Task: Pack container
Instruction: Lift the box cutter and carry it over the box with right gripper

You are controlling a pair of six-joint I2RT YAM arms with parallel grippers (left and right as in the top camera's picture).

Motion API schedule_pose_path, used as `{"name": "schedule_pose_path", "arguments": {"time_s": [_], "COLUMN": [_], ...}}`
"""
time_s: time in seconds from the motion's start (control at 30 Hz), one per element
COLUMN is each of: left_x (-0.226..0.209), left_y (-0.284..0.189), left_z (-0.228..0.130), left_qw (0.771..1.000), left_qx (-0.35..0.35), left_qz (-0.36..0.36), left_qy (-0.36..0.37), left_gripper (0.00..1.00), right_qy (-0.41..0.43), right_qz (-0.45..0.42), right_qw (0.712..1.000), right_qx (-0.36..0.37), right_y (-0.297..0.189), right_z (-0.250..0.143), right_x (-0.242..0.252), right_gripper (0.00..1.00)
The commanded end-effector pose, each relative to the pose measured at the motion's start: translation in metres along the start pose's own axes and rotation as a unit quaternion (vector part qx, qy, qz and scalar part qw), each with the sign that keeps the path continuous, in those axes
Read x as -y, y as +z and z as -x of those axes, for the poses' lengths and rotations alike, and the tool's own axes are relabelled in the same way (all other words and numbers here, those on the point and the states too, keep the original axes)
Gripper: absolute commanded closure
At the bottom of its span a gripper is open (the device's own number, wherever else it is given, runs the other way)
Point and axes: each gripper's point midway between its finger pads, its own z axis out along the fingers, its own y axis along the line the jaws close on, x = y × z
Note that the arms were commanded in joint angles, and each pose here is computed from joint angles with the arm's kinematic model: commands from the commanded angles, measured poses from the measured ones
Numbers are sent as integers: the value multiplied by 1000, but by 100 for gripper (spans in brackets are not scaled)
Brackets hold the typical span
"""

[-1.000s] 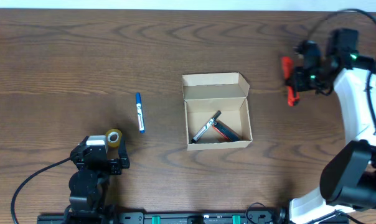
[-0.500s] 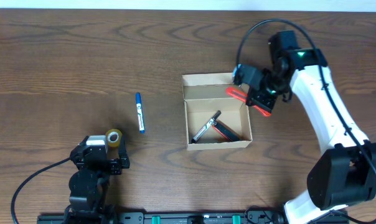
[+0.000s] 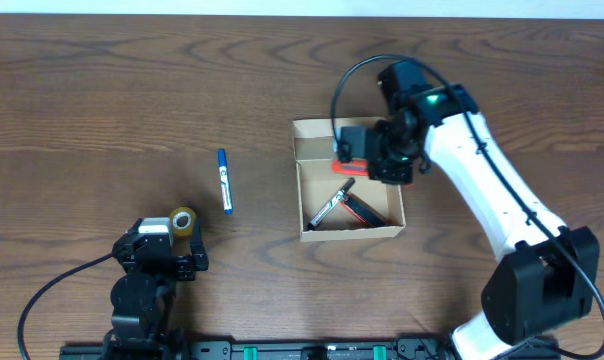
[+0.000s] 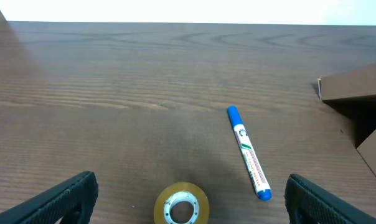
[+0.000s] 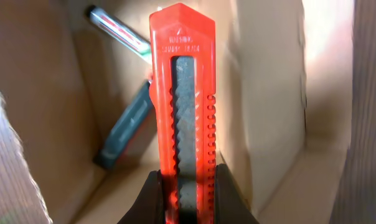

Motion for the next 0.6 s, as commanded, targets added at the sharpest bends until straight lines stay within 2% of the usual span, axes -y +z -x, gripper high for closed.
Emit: {"name": "schedule_pose_path", "arguments": {"time_s": [0.0,0.2,0.57], "left_x": [-1,-1,-1], "left_y": [2,2,2], "left_z": [-7,-7,-7], "left_qw": [1000,1000,1000], "left_qx": [-6,-6,-6], "left_qz": [4,4,4], "left_qy": [-3,-3,-3], "left_gripper": [5,5,5], "right_qy": [-38,-62,-67], "right_qz": [-10,-3,54], "right_qw": [999,998,996], "right_qx": [8,29,20], "right_y": [-4,0,33], "right_z": [19,34,20], "right_x": [-2,-9,-36], "right_gripper": [99,99,99]}}
